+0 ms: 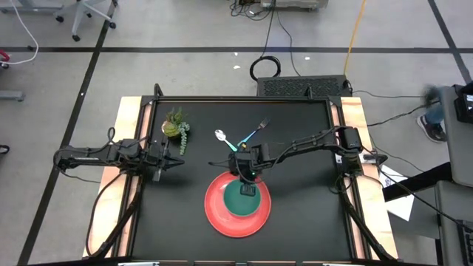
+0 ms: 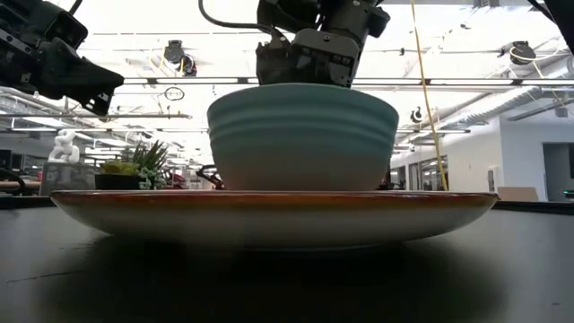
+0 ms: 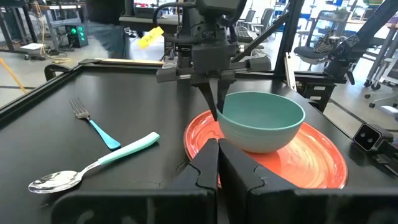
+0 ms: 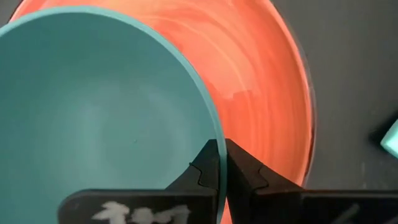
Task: Set table place
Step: Put the green bowl on the orange plate
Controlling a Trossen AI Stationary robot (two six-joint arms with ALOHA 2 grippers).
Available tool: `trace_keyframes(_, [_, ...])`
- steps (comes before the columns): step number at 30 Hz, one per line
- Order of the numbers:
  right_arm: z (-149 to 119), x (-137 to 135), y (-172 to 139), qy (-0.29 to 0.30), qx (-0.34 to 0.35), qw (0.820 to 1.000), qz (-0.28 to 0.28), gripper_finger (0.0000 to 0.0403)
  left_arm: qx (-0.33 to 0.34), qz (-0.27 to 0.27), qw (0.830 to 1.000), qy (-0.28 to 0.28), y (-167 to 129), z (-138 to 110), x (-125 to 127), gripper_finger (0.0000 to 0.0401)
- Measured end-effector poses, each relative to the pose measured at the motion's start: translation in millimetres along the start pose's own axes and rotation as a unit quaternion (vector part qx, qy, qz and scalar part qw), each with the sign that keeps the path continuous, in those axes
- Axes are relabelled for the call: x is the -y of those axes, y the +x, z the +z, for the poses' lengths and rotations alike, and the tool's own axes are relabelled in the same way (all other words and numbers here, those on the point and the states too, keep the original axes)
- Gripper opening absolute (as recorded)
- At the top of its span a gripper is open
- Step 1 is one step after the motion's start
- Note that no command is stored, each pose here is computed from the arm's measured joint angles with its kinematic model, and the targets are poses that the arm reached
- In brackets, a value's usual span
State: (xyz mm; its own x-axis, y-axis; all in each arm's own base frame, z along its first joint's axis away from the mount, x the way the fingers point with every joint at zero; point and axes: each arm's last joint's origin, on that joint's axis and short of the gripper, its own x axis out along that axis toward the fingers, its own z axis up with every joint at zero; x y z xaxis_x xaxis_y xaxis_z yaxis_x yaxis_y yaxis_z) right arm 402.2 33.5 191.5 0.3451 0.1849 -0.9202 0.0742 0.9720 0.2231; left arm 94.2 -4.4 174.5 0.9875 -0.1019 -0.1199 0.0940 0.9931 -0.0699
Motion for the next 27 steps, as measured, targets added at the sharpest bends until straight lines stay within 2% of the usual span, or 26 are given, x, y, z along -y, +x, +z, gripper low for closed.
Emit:
trace_keyframes(5, [-2.7, 1.1, -0.1, 0.006, -0.011, 1.000, -0.017, 0.0000, 0.000, 0.000, 1.000, 0.000, 0.0, 0.0, 0.0, 0.0015])
trace_keyframes(27, [-4.9, -0.3, -1.2, 0.004, -0.019, 1.000, -0.025, 0.0002, 0.000, 0.000, 1.000, 0.000, 0.0, 0.0, 0.0, 0.0015])
